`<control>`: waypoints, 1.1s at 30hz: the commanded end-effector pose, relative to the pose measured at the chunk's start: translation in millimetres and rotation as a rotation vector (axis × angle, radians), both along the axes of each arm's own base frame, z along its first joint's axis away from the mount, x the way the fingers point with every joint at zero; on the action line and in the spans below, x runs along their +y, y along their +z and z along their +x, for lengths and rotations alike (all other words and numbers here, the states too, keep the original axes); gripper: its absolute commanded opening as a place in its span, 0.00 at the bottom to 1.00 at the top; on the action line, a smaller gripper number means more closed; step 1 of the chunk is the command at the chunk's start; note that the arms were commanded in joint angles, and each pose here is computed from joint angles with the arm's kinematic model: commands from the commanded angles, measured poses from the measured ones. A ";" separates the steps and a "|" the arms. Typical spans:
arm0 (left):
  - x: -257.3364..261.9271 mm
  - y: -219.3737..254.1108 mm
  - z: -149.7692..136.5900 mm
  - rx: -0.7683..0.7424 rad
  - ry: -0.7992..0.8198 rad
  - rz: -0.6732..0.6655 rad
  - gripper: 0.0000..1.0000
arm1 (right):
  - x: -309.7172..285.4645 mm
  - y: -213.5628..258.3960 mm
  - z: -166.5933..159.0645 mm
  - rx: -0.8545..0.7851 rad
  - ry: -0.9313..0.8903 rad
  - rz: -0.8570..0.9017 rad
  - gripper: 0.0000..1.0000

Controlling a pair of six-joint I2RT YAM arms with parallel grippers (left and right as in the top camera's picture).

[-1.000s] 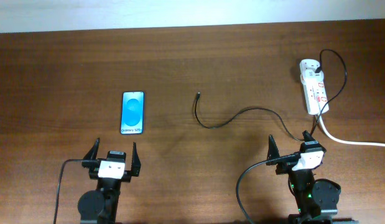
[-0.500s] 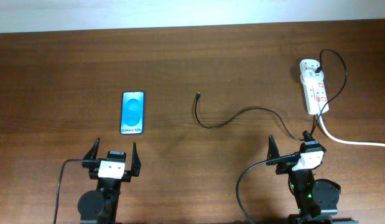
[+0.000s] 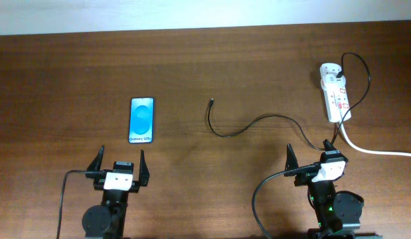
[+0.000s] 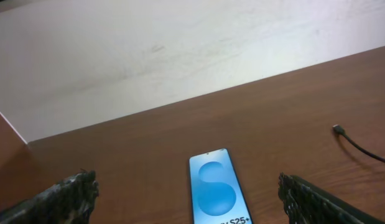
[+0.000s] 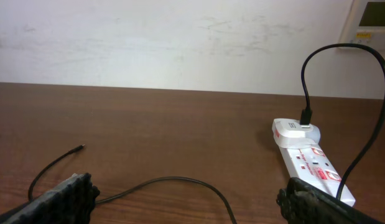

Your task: Plug charger to phone and switch on socket

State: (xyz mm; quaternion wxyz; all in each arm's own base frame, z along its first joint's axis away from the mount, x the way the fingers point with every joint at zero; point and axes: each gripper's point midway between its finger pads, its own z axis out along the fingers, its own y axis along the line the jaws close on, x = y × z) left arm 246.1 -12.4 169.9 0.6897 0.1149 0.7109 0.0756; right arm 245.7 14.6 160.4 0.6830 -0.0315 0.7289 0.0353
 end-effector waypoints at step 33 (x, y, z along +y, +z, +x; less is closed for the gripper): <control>-67.3 126.2 120.3 0.530 -0.361 -0.085 0.99 | 5.0 -1.2 -0.8 0.002 0.024 0.013 0.98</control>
